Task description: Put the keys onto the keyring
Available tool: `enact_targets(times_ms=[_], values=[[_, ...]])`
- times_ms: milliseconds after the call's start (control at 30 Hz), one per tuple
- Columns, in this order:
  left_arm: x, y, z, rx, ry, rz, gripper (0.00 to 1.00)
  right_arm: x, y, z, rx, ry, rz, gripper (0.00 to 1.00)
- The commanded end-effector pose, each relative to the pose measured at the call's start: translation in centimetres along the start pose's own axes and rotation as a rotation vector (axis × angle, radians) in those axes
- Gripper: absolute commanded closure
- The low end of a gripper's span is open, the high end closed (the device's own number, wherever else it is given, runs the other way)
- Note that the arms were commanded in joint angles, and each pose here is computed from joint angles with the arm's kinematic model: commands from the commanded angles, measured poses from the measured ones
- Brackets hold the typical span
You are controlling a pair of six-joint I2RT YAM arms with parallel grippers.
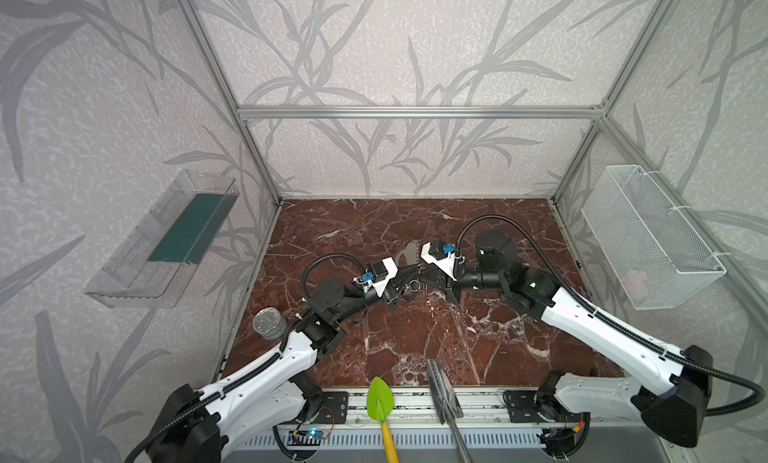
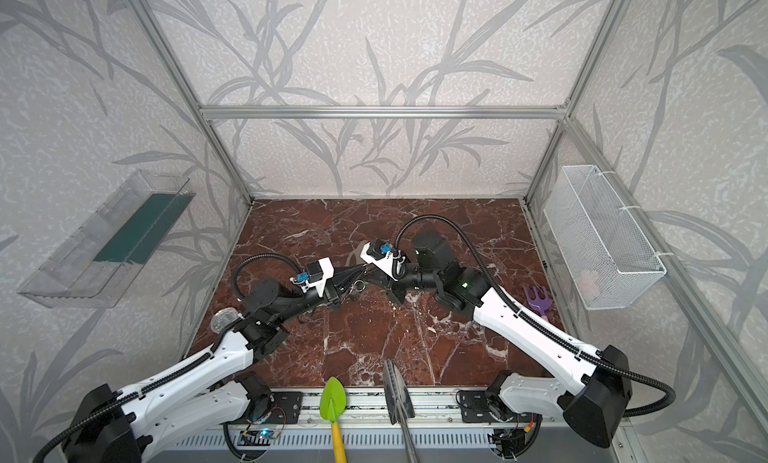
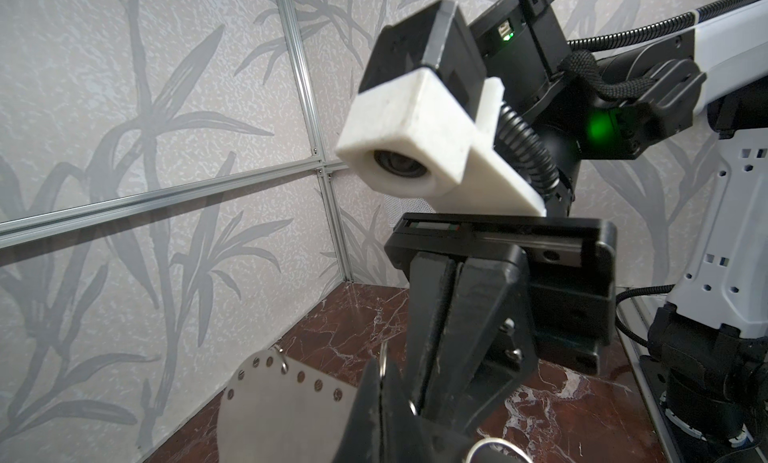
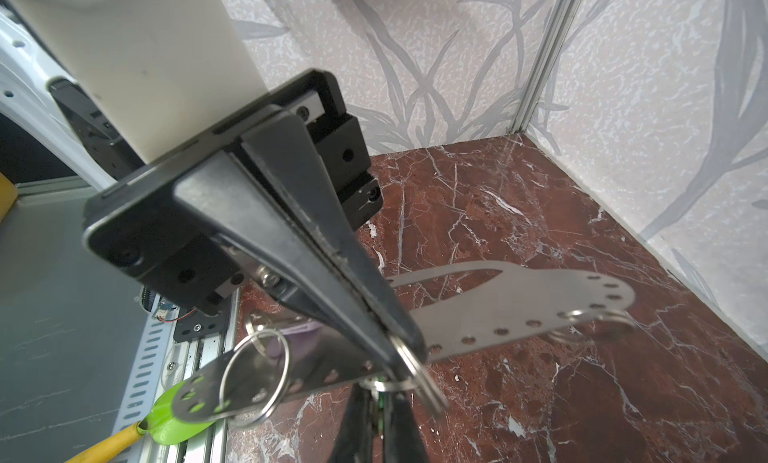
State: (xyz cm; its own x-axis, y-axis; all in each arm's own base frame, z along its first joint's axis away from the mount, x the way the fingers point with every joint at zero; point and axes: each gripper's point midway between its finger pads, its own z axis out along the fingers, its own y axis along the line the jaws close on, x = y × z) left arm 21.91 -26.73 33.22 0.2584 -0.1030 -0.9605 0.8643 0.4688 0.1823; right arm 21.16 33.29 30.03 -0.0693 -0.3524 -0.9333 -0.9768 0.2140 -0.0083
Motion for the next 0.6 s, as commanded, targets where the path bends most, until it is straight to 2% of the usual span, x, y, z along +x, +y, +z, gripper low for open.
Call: enact_targets(times_ms=[0,167,233,333,567], values=[[-1.8,-0.1,-0.1,0.011,-0.073,0.006,1.00,-0.4,2.6,0.5,-0.119,0.011,-0.026,1.00],[-1.9,-0.3,-0.4,0.012,-0.102,-0.007,1.00,-0.1,1.7,0.5,-0.057,0.027,-0.026,1.00],[-1.8,-0.2,-0.4,0.009,-0.102,-0.008,1.00,-0.1,1.2,0.1,-0.014,0.028,-0.030,0.94],[-2.0,-0.3,-0.8,0.006,-0.124,-0.006,1.00,0.0,0.8,-0.7,0.035,0.024,-0.044,0.75],[-2.4,-0.1,-1.5,0.021,-0.164,-0.034,1.00,-0.2,0.8,-3.2,0.111,0.014,-0.074,0.68]])
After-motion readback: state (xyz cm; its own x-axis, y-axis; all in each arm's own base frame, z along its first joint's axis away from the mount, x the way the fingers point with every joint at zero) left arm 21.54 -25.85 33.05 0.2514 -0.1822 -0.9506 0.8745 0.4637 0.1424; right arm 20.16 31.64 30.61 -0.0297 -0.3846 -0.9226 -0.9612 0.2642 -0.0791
